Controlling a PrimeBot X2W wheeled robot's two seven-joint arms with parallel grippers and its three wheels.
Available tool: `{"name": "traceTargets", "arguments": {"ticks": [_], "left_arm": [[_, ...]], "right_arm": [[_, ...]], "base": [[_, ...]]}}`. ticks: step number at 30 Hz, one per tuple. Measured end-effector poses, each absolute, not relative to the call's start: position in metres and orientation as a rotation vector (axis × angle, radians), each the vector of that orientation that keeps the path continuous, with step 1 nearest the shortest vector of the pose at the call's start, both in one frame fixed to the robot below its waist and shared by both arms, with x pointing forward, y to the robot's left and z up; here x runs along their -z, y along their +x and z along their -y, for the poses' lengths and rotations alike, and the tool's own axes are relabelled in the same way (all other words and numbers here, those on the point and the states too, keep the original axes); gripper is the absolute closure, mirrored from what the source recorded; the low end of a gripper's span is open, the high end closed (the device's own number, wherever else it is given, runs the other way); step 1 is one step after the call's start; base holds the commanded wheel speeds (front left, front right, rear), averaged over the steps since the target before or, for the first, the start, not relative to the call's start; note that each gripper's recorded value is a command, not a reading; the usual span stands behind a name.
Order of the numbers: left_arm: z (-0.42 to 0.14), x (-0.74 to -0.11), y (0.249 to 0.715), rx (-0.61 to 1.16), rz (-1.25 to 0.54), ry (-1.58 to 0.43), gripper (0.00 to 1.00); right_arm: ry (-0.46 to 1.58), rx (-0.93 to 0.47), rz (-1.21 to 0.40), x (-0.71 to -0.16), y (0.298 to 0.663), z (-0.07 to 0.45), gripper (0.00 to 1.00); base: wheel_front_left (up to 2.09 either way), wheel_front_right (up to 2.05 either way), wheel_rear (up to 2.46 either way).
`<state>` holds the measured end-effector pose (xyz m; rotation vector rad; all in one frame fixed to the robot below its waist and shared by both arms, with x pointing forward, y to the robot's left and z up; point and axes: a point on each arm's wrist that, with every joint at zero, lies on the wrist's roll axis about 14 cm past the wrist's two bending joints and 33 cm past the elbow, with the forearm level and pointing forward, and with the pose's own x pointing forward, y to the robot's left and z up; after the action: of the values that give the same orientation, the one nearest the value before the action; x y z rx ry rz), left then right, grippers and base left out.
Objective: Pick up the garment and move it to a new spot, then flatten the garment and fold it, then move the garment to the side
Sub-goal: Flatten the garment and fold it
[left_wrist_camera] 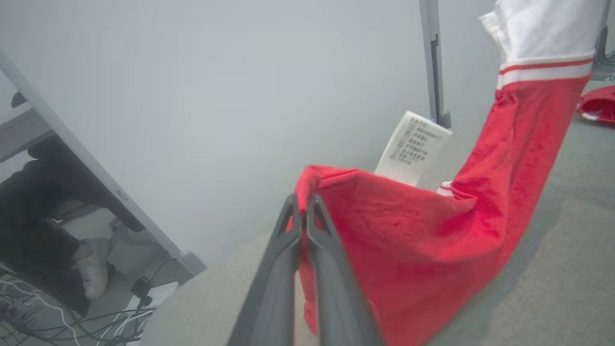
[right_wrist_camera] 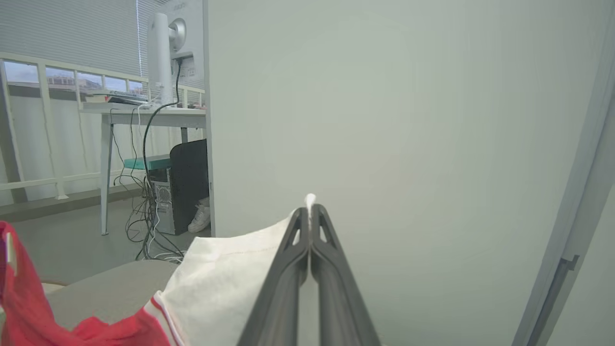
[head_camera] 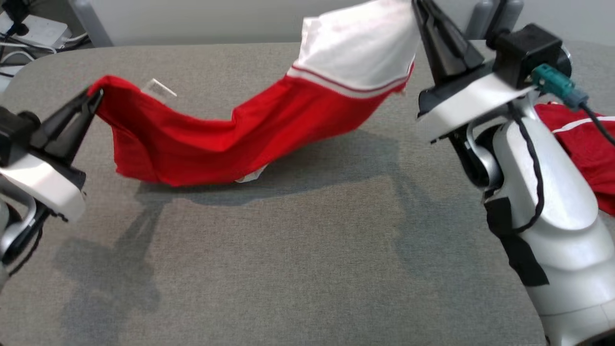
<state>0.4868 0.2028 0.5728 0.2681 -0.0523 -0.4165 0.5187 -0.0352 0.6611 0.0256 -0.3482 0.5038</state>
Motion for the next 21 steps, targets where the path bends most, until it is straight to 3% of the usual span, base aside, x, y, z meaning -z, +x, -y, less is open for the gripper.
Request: {"name": "traceTargets", "arguments": {"ticks": [7, 12, 16, 21], "left_arm": [[-0.18, -0.664, 0.505, 0.446, 0.243, 0.249, 1.0], [-0.176, -0.7, 0.497, 0.456, 0.314, 0.165, 1.0], [-0.176, -0.68, 0.486, 0.48, 0.227, 0.143, 1.0], [-0.174, -0.555, 0.444, 0.547, -0.164, 0.093, 1.0]], "right_arm": [[-0.039, -0.475, 0.535, -0.749, 0.498, 0.05, 1.0], [-0.038, -0.481, 0.571, -0.777, 0.474, 0.053, 1.0], [-0.027, -0.523, 0.456, -0.753, 0.465, 0.042, 1.0], [0.034, -0.614, 0.096, -0.65, 0.45, 0.021, 1.0]], "base": [[0.0, 0.0, 0.0], [0.0, 0.0, 0.0], [0.0, 0.0, 0.0], [0.0, 0.0, 0.0]]}}
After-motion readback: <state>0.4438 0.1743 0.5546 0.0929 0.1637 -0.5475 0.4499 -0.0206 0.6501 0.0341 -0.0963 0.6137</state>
